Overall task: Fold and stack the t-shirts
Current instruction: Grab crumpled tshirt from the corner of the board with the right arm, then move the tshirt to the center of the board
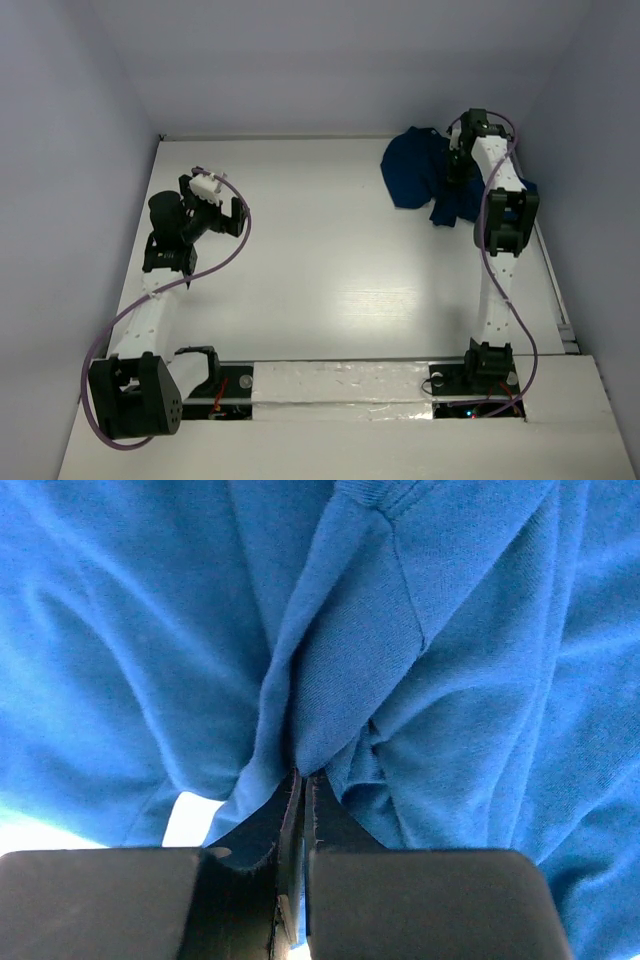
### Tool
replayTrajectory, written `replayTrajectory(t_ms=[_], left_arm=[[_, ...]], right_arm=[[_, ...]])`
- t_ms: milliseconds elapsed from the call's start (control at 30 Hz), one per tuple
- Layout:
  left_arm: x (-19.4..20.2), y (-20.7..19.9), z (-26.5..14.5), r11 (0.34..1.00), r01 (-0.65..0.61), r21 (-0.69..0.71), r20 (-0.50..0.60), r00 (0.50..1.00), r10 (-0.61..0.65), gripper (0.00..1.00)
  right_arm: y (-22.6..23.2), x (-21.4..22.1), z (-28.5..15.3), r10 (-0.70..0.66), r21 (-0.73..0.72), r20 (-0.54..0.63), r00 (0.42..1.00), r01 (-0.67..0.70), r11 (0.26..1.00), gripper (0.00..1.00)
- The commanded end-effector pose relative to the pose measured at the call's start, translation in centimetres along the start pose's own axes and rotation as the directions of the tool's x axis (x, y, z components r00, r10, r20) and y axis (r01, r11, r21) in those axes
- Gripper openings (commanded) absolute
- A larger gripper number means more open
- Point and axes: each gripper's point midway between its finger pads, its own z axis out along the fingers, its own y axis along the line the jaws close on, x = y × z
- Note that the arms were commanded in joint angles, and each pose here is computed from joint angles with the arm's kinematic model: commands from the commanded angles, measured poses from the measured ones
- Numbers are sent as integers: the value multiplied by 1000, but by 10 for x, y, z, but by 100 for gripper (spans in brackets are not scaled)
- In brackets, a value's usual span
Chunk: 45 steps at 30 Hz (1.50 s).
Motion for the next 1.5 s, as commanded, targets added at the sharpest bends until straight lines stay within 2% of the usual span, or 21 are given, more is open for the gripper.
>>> replayTrajectory(t_ms=[0,133,267,300,367,467,500,600,633,733,767,833,867,967,1067,1167,1267,1300,1333,1400,1467], left_arm=[[-19,-3,-5,1000,-16,18,55,998,15,99],[-18,-5,-6,1000,-22,22,56,998,21,99],[-12,-8,-3,999,-18,48,42,999,16,99],[-11,-10,-3,998,-18,59,35,999,16,99],[-8,-10,-2,998,-10,69,21,1000,8,99],[-10,-11,-2,997,-17,77,16,1000,15,99],[-10,-11,-3,997,-16,76,14,1000,15,99],[-12,-13,-5,996,-25,84,8,1000,25,99],[-13,-13,-6,996,-30,85,9,1000,29,99],[-15,-13,-8,996,-35,82,10,999,35,99],[-15,-13,-8,996,-33,84,9,999,32,99],[-17,-14,-9,996,-35,88,11,999,34,99],[-17,-16,-9,995,-37,96,11,999,36,99],[-21,-19,-12,993,-42,114,15,999,41,99],[-28,-33,-16,980,-55,191,35,998,49,99],[-35,-70,-28,918,-77,388,91,995,45,99],[-40,-93,-34,870,-114,480,141,989,51,99],[-40,-95,-35,865,-114,490,143,989,49,99],[-41,-104,-34,848,-129,514,153,987,57,99],[-51,-113,-33,829,-162,535,175,981,79,99],[-51,-139,-29,777,-165,607,152,984,90,99]], right_arm=[[-7,-11,-34,-9,44,59,998,6,999,0],[-3,-27,-71,-47,36,153,987,42,998,0],[15,-52,-142,-124,3,317,940,130,991,0],[18,-60,-176,-146,8,387,911,155,988,0],[28,-65,-213,-179,10,451,874,195,981,0],[47,-66,-290,-213,6,577,789,257,966,0],[52,-62,-324,-225,17,627,746,276,961,0],[76,-49,-382,-254,13,709,657,348,937,0],[89,-37,-425,-294,50,765,573,401,915,0],[118,-9,-482,-335,90,838,430,498,863,0],[123,12,-526,-339,141,885,318,510,848,0],[136,36,-563,-317,156,925,211,551,820,0],[140,52,-589,-308,185,941,139,550,814,0],[152,76,-617,-278,183,958,71,594,783,0],[155,75,-615,-265,159,960,90,607,778,0],[145,46,-577,-278,125,942,189,570,812,0],[125,7,-497,-306,86,877,370,506,858,0],[125,7,-496,-306,85,876,372,506,858,0],[121,-2,-465,-316,65,842,438,500,864,0],[117,-10,-434,-320,45,806,497,488,872,0],[115,-16,-370,-323,-18,727,605,487,873,0]])
